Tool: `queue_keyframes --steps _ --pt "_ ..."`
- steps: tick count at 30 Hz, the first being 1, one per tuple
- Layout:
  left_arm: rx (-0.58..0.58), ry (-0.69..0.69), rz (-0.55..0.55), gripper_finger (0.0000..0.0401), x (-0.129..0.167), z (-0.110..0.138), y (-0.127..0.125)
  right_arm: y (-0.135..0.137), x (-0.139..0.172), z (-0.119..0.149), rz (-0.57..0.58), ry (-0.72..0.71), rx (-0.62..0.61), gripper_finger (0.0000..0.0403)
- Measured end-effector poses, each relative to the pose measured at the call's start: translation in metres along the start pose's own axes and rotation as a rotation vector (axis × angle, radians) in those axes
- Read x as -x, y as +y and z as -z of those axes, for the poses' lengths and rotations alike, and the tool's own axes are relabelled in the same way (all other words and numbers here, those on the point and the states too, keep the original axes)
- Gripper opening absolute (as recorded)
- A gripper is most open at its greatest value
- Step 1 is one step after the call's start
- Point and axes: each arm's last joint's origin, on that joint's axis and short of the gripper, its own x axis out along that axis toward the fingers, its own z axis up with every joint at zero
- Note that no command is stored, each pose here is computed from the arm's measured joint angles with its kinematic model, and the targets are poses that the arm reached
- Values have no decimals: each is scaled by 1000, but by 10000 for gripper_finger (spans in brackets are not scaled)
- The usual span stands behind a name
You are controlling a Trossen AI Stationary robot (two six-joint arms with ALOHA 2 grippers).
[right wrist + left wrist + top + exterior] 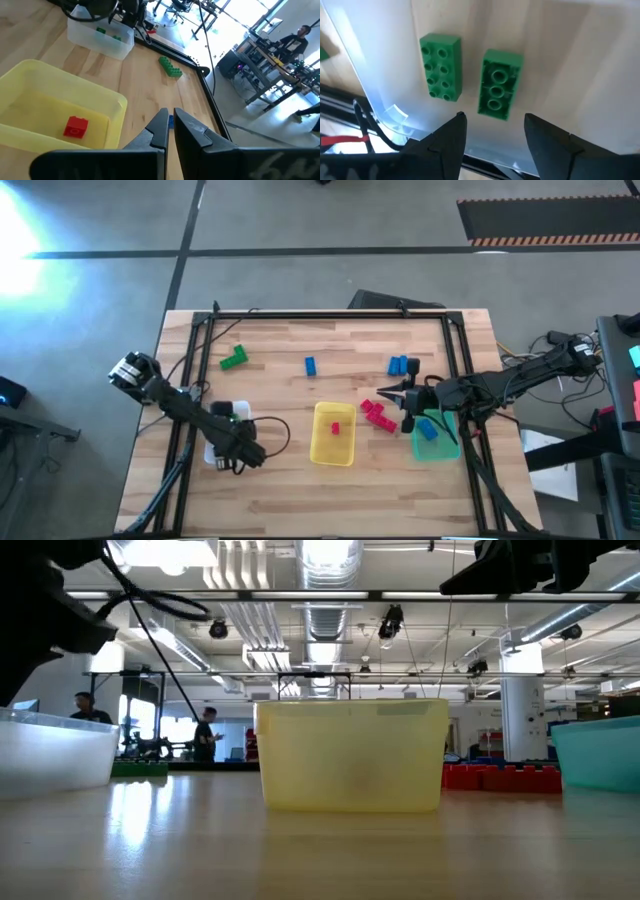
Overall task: Sort & place blocks by color
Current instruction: Put the blue game piece into the green bin
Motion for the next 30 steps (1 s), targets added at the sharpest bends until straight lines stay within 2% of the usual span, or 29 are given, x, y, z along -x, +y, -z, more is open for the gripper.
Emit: queue_keyframes --steps 3,5,7,14,16,22,30 --pt "-27 -43 32 182 14 -4 -3 -2 0 -2 42 -6 -23 18" --pt "-44 -110 27 178 26 -7 -4 -6 -3 -5 156 6 -80 17" --pt "-40 -216 -16 173 39 -13 -3 -11 -6 -7 227 38 -99 17" --pt "-150 -616 -213 128 80 -40 10 -28 -25 -18 297 87 -126 9" --pt "-193 -707 -223 110 86 -47 16 -31 -33 -17 308 121 -118 9" --pt "-323 -952 -265 53 92 -64 42 -44 -55 -10 218 199 -130 8" --pt "-347 -1167 -307 3 82 -57 77 -63 -62 -10 251 314 -191 8"
